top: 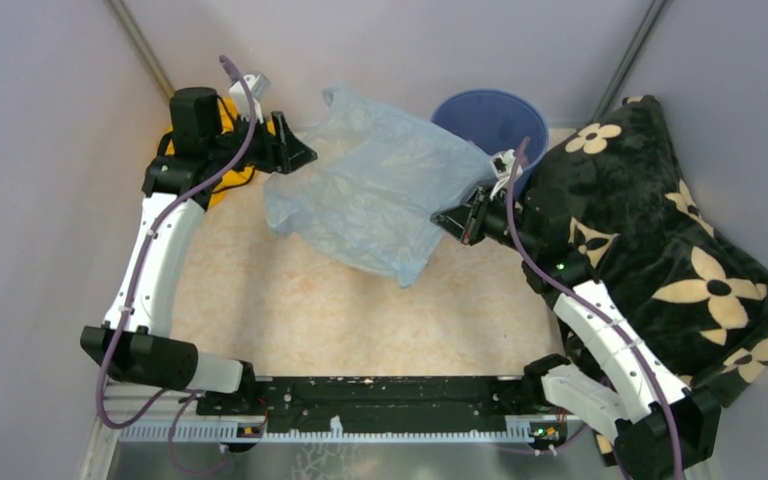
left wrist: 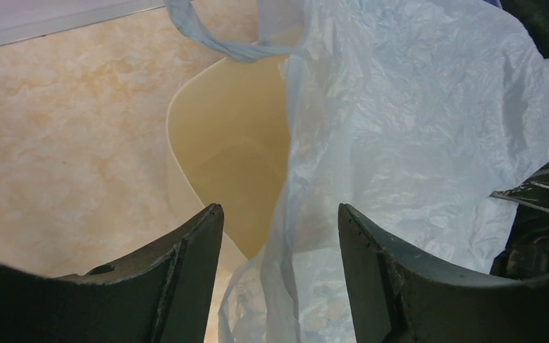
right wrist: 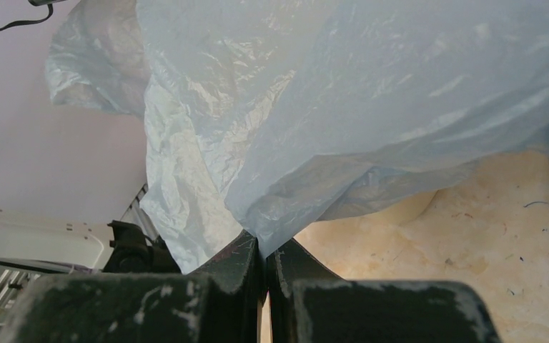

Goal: Put the trash bags into the trash bin

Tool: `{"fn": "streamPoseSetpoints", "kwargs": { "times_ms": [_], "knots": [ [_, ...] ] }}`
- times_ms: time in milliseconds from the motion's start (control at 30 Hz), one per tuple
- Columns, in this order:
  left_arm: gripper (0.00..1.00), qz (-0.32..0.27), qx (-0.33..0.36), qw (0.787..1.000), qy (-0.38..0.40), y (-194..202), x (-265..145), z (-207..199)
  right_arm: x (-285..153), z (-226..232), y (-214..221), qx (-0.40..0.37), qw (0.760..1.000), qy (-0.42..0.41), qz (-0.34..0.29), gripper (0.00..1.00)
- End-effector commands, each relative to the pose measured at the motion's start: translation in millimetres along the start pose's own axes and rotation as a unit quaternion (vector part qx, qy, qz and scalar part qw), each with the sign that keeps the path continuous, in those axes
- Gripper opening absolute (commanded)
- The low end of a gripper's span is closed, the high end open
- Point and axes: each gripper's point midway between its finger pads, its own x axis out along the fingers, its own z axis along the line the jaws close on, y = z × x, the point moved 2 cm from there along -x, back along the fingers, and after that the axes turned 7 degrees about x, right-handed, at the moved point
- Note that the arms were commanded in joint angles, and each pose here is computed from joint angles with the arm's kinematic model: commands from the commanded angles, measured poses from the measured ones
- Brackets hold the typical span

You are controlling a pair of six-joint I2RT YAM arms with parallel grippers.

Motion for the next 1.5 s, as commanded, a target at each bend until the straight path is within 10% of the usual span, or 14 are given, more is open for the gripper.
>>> {"fn": "streamPoseSetpoints", "kwargs": {
  "times_ms": [0, 333, 633, 800, 1233, 1333, 1467],
  "knots": [
    [0.66, -0.007, 0.016, 0.999, -0.027, -9.4, -5.6, 6.3, 1.0, 7.9, -9.7, -0.018, 0.999, -0.023, -0.015, 0.0],
    [0.63, -0.042, 0.015, 0.992, 0.114, -19.8, -11.5, -40.0, 1.7, 6.8, -6.2, -0.017, 0.999, -0.026, -0.011, 0.0],
    [0.22, -0.044, -0.006, 0.971, 0.235, -13.3, -9.8, -66.4, 3.7, 7.0, -6.3, -0.015, 0.999, -0.031, -0.011, 0.0],
    [0.16, -0.035, -0.014, 0.977, 0.21, -5.9, -2.7, -56.9, 4.0, 8.3, -7.6, -0.014, 0.999, -0.034, -0.012, 0.0],
    [0.53, -0.028, -0.01, 0.984, 0.174, -2.6, 1.4, -46.2, 4.4, 8.3, -5.4, -0.01, 0.999, -0.037, -0.008, 0.0],
    [0.4, -0.023, -0.015, 0.983, 0.179, 0.6, 4.4, -45.5, 4.9, 8.9, -5.3, -0.009, 0.999, -0.039, -0.007, 0.0],
    [0.0, -0.022, -0.024, 0.979, 0.202, -0.8, 5.2, -50.2, 5.3, 10.0, -5.2, -0.007, 0.999, -0.043, -0.005, 0.0]
  ]
}}
